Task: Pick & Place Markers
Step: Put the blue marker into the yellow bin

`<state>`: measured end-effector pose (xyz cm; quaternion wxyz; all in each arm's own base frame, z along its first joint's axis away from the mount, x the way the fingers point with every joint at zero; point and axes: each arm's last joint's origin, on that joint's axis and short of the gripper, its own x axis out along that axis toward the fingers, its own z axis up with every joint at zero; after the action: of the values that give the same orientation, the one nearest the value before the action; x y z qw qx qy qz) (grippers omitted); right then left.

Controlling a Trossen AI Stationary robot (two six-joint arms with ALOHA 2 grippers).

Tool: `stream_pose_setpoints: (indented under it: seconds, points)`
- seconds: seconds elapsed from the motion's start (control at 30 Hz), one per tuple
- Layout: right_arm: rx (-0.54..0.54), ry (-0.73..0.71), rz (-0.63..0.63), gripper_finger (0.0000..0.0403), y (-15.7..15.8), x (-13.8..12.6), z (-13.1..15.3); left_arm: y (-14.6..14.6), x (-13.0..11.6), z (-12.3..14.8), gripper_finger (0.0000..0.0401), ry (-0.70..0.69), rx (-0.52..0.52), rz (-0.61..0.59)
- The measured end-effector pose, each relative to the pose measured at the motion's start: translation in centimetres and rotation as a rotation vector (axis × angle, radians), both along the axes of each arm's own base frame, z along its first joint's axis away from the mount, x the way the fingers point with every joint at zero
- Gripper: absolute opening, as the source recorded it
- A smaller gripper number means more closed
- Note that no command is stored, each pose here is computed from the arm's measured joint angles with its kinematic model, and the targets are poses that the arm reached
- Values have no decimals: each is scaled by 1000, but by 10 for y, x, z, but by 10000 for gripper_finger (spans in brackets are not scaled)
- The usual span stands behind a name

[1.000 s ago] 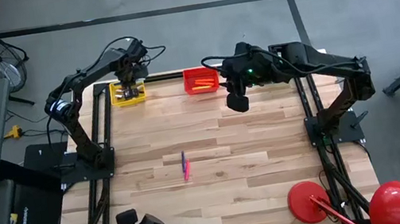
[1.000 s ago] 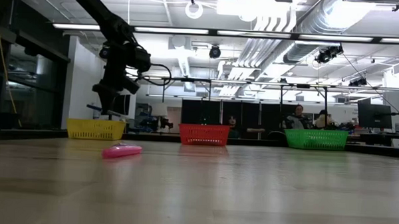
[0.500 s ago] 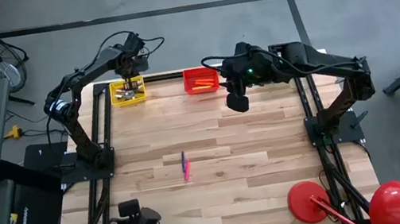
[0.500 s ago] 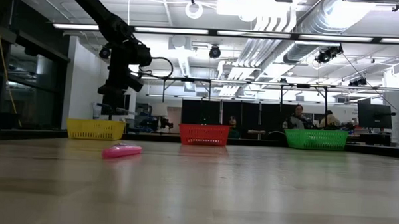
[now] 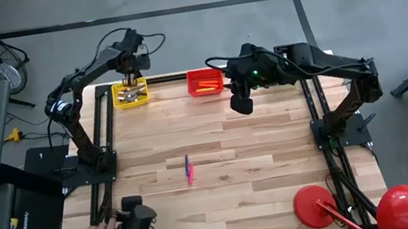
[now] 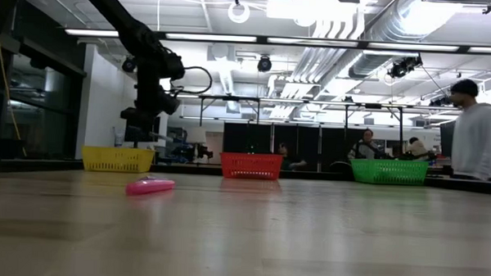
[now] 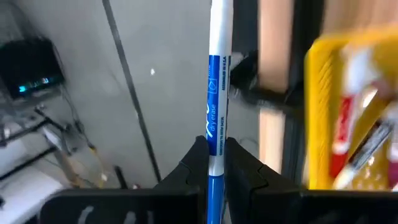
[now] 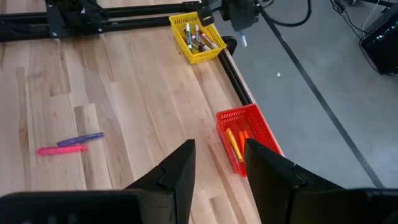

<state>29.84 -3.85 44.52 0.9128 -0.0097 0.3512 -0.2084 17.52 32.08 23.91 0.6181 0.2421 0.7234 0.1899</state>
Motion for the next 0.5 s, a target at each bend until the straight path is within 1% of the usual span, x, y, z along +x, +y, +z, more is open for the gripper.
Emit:
stream_pose_setpoints:
  seconds: [0.07, 0.17, 0.27, 0.37, 0.43, 0.5]
  points:
    - [-2, 1, 1, 126, 0, 0, 0, 6, -11, 0, 17, 3, 4, 34]
    - [0, -1, -3, 126, 0, 0, 0, 15, -30, 0, 17, -35, 1, 123]
    - [-1, -1, -4, 126, 0, 0, 0, 15, -49, -4, 17, -51, -72, 204]
    - [-10, 2, -12, 126, -2, 0, 0, 8, -53, -3, 17, -81, -163, 186]
    - [-13, 4, -18, 126, -4, -1, 0, 3, -48, -1, 17, -108, -192, 133]
    - [-15, 4, -30, 126, -8, -1, 0, -1, -42, -1, 17, -98, -205, 107]
